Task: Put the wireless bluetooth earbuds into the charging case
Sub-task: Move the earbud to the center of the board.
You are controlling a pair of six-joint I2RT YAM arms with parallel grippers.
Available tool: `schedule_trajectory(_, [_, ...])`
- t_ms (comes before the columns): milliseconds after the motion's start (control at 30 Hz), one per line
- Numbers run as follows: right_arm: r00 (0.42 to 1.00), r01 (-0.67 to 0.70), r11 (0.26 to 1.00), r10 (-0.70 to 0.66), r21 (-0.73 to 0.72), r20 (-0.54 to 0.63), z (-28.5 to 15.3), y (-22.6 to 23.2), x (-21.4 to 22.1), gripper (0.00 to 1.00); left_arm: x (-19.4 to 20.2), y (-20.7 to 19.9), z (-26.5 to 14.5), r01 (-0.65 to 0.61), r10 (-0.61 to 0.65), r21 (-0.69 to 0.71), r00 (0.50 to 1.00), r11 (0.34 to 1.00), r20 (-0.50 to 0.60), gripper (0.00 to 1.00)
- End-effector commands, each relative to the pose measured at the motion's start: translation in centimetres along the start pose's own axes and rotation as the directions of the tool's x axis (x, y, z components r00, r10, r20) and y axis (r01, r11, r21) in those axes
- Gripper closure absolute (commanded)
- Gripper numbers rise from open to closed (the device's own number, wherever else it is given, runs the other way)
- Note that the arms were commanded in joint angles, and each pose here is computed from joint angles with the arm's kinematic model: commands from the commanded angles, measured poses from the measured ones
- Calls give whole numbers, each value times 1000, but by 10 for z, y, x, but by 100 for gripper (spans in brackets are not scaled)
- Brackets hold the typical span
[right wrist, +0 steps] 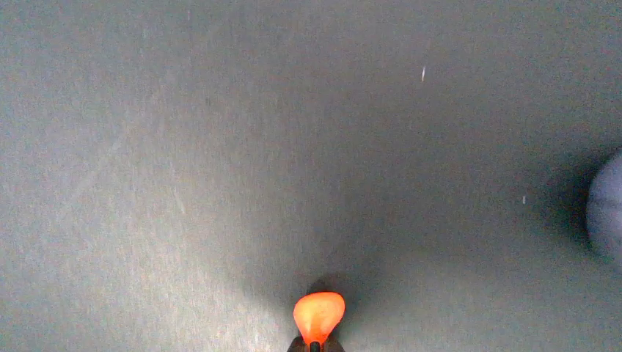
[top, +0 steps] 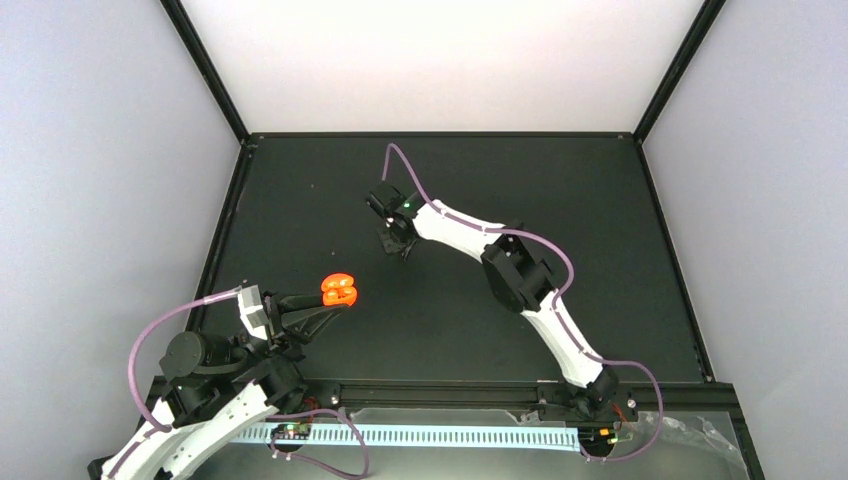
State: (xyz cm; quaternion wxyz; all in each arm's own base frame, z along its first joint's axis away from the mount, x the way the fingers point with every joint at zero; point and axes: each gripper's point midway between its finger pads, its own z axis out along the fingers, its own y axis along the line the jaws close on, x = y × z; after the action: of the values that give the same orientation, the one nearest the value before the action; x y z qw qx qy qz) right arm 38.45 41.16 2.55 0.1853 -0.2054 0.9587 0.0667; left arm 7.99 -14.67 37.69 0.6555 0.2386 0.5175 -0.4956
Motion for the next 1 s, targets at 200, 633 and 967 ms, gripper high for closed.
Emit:
schedule_trajectory(200, [979, 46, 999, -44, 3, -199, -3, -18, 115, 99, -29, -13, -32, -14, 10, 27, 992, 1000, 129, 99])
schedule_trajectory(633, [975, 61, 998, -56, 20, -215, -5, -25, 130, 70, -23, -9, -27, -16, 13, 23, 991, 1000, 132, 98])
schedule_trajectory(967, [978, 47, 995, -28, 90, -205, 3, -38, 126, 69, -24, -9, -29, -22, 21, 12, 992, 1000, 123, 98])
